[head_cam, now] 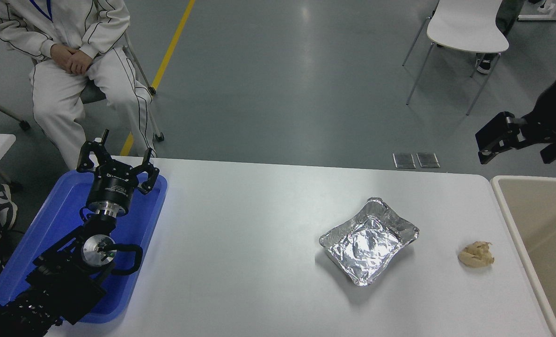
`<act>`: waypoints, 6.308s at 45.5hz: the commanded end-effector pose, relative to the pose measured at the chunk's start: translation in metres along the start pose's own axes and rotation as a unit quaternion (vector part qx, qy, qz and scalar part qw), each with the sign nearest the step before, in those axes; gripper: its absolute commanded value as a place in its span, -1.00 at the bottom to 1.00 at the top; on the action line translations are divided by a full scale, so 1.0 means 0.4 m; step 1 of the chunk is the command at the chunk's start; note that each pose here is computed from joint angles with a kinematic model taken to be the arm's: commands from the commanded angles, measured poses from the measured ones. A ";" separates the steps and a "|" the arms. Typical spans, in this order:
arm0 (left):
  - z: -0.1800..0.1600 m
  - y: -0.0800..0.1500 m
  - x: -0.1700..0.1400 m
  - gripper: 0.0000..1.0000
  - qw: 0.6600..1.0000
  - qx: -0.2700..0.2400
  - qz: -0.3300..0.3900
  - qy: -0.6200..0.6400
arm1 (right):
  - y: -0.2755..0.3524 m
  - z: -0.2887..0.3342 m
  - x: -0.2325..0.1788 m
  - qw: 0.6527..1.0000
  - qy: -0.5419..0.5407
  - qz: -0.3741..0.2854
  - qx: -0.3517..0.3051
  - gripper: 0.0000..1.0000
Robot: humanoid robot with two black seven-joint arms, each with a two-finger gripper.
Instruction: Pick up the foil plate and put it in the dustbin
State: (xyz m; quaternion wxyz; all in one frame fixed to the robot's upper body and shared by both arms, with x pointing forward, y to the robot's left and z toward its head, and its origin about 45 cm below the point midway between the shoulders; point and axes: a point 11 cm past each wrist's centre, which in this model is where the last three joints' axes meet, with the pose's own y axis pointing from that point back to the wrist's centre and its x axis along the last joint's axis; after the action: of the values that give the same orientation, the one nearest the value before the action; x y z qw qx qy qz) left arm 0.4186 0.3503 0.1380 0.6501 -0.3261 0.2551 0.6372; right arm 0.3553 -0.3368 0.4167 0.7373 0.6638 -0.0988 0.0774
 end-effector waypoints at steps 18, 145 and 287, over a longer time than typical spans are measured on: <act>0.001 0.000 0.000 1.00 1.000 -0.001 0.000 0.000 | -0.028 -0.006 -0.011 1.000 0.003 -0.016 0.001 1.00; 0.000 0.001 0.002 1.00 1.000 0.000 0.001 0.000 | -0.749 -0.154 -0.272 0.945 -0.301 -0.021 0.124 0.96; -0.001 0.001 0.001 1.00 1.000 0.000 0.001 0.000 | -0.135 0.007 -0.108 0.985 -0.090 -0.035 0.143 -1.00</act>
State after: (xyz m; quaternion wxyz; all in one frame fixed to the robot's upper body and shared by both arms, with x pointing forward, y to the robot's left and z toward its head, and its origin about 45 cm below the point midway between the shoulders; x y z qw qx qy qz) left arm 0.4182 0.3505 0.1375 0.6497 -0.3262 0.2554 0.6374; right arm 0.3299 -0.3388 0.3012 0.6195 0.7742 -0.1288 -0.0151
